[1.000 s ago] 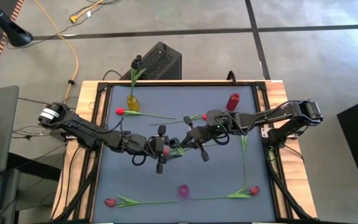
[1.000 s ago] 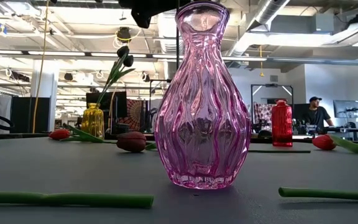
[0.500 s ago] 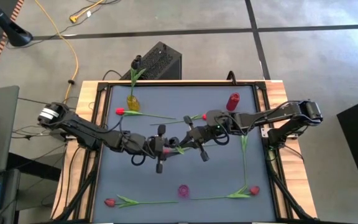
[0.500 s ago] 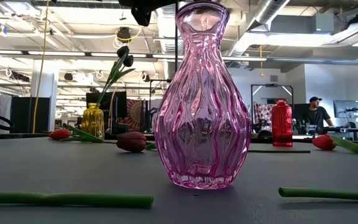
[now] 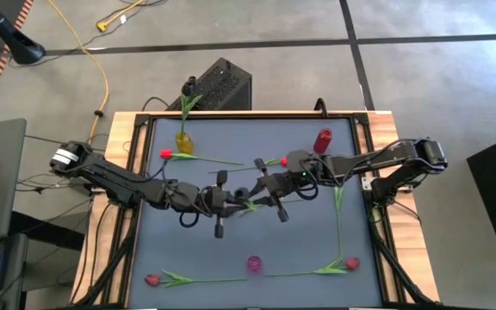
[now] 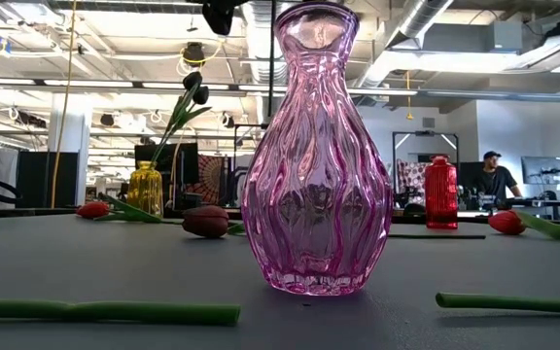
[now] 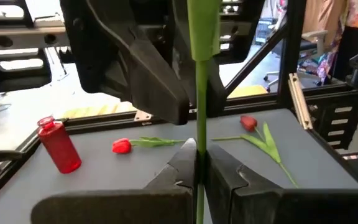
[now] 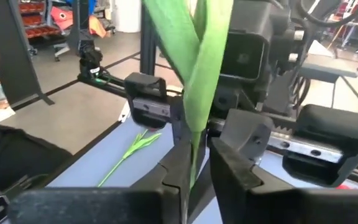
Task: Sort flowers into vase by color
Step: Put the black flower into the yellow vase
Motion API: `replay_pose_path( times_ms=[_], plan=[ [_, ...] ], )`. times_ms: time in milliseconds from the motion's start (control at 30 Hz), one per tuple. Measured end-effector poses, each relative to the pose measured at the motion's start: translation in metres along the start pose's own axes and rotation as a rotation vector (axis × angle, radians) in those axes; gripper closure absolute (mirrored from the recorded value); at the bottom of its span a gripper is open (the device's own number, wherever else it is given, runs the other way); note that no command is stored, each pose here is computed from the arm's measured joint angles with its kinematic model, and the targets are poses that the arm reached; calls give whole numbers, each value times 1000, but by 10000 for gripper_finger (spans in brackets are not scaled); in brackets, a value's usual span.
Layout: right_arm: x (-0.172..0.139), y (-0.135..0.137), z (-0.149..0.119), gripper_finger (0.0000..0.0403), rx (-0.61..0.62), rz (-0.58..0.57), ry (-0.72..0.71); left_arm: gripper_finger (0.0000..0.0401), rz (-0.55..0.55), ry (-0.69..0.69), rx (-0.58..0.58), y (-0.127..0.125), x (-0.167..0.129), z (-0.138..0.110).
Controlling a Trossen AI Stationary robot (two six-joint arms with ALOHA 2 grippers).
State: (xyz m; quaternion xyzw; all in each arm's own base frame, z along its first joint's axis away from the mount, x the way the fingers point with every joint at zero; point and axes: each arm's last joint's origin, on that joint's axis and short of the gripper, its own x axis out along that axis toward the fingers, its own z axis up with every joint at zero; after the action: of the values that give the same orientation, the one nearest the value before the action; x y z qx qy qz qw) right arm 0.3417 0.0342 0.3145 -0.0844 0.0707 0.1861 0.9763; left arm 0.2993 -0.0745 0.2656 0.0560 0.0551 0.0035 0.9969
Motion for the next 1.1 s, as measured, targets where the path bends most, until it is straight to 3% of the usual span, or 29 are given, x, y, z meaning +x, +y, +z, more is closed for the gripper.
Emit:
replay_pose_path(
  times_ms=[300, 600, 767, 933, 1100],
  plan=[
    [-15, -10, -4, 262, 38, -25, 98, 401, 38, 4, 7, 13, -18, 15],
    [-43, -30, -17, 246, 227, -96, 284, 401, 279, 23, 86, 46, -70, 45],
    [-40, -24, -35, 252, 294, -84, 342, 401, 413, 39, 68, 70, -101, 53],
    [-40, -6, -50, 262, 270, -54, 322, 401, 527, 16, 4, 96, -132, 60],
    [-62, 7, -59, 281, 229, -128, 205, 401, 637, 32, -61, 114, -155, 56]
  ],
)
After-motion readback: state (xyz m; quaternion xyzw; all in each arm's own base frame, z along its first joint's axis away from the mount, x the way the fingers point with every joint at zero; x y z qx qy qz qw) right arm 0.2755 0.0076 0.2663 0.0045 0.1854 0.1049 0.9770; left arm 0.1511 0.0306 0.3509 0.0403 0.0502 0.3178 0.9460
